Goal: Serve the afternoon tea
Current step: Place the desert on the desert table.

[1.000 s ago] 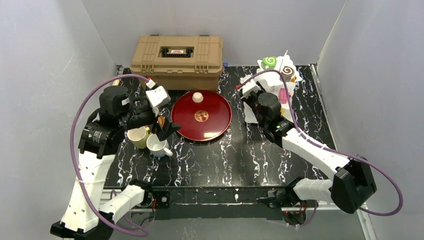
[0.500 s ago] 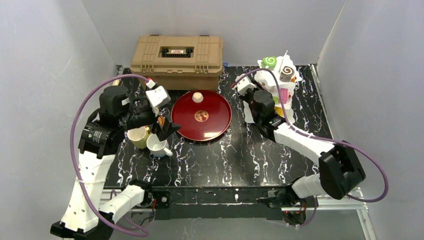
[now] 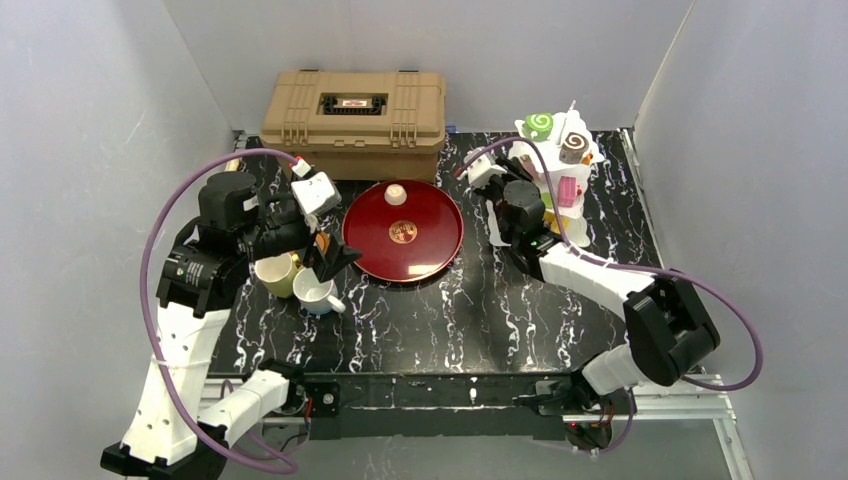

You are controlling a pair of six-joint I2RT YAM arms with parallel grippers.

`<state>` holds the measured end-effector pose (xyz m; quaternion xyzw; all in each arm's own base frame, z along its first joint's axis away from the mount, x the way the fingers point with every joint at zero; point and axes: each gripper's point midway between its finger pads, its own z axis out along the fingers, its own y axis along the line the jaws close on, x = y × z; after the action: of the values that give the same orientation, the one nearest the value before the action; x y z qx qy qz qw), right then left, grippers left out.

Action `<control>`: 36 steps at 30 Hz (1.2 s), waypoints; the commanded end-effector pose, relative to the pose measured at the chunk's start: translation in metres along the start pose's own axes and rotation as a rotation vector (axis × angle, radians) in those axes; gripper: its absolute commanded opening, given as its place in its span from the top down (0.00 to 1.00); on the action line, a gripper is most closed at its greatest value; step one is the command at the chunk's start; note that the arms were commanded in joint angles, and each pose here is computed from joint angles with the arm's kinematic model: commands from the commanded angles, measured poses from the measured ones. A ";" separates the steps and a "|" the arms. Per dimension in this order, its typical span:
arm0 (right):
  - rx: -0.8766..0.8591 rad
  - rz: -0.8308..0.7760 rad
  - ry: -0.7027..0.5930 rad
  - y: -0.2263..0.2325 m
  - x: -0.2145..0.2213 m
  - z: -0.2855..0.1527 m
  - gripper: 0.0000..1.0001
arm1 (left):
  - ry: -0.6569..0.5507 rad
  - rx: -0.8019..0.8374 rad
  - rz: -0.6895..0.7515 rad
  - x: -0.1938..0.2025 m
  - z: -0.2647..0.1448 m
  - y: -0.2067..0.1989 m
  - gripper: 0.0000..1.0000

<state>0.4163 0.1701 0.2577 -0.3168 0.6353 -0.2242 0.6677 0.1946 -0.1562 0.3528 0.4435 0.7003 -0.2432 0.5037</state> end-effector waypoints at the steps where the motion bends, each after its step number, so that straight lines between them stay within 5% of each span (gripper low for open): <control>1: 0.053 0.000 -0.042 -0.012 -0.011 0.005 0.57 | -0.024 0.009 0.021 -0.009 -0.006 -0.004 0.03; 15: 0.051 0.024 -0.016 -0.001 0.006 -0.001 0.34 | -0.025 0.004 0.028 -0.013 -0.009 -0.005 0.03; 36: -0.088 0.191 -0.127 -0.015 -0.043 -0.022 0.28 | -0.030 0.003 0.038 -0.014 -0.014 -0.008 0.03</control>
<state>0.3954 0.1775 0.2566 -0.3194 0.6508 -0.1504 0.6721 0.1895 -0.1543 0.3606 0.4479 0.6941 -0.2389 0.5104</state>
